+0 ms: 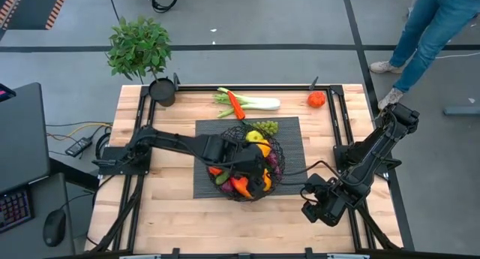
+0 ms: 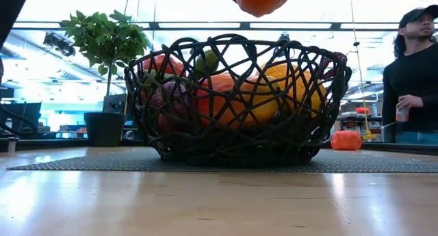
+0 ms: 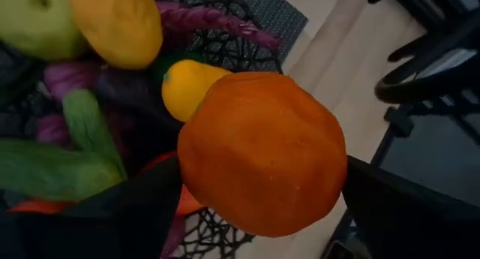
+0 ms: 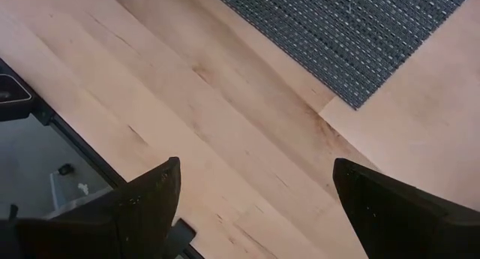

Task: Build produce basket
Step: Put the orange into the black wire basket, then put the green grapes into the black wire basket

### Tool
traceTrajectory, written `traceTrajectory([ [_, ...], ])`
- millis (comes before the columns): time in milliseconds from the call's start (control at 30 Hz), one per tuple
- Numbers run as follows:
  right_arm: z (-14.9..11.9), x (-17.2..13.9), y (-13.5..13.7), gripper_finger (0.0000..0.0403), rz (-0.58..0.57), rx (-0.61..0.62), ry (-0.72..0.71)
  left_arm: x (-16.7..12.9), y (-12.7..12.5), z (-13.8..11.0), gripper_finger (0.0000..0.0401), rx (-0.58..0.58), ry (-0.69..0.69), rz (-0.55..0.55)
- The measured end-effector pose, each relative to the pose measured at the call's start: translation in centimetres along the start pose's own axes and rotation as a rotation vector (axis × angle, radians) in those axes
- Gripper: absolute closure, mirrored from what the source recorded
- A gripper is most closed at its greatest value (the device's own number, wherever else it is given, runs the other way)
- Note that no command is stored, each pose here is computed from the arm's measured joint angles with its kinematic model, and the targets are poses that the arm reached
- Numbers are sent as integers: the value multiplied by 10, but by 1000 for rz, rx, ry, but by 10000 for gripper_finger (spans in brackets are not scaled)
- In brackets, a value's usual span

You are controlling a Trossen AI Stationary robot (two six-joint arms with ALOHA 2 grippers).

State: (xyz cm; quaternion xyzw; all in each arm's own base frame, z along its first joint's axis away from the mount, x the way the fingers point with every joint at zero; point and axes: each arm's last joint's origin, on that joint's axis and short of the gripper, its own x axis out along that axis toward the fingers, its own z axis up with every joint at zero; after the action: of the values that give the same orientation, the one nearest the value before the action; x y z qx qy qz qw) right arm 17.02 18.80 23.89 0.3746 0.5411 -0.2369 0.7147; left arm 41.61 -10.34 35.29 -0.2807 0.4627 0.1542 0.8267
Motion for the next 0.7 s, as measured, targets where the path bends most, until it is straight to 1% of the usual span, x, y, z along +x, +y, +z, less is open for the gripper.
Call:
traceTrajectory([
  [167, -1, 0, 0, 51, 0, 21, 6, 1, 5, 4, 49, 48, 7, 19],
  [333, -3, -1, 0, 51, 2, 41, 9, 0, 9, 0, 49, 141, 43, 51],
  [500, -7, -1, -1, 51, 4, 52, 19, 0, 10, -1, 45, 204, 83, 45],
  [567, -8, -2, -1, 51, 4, 64, 23, 0, 10, -2, 33, 228, 89, 40],
  [633, -9, -2, -1, 51, 6, 79, 21, 0, 10, -2, 12, 256, 90, 37],
  [700, -10, -2, -1, 51, 9, 93, 22, 2, 12, 0, 6, 287, 92, 39],
])
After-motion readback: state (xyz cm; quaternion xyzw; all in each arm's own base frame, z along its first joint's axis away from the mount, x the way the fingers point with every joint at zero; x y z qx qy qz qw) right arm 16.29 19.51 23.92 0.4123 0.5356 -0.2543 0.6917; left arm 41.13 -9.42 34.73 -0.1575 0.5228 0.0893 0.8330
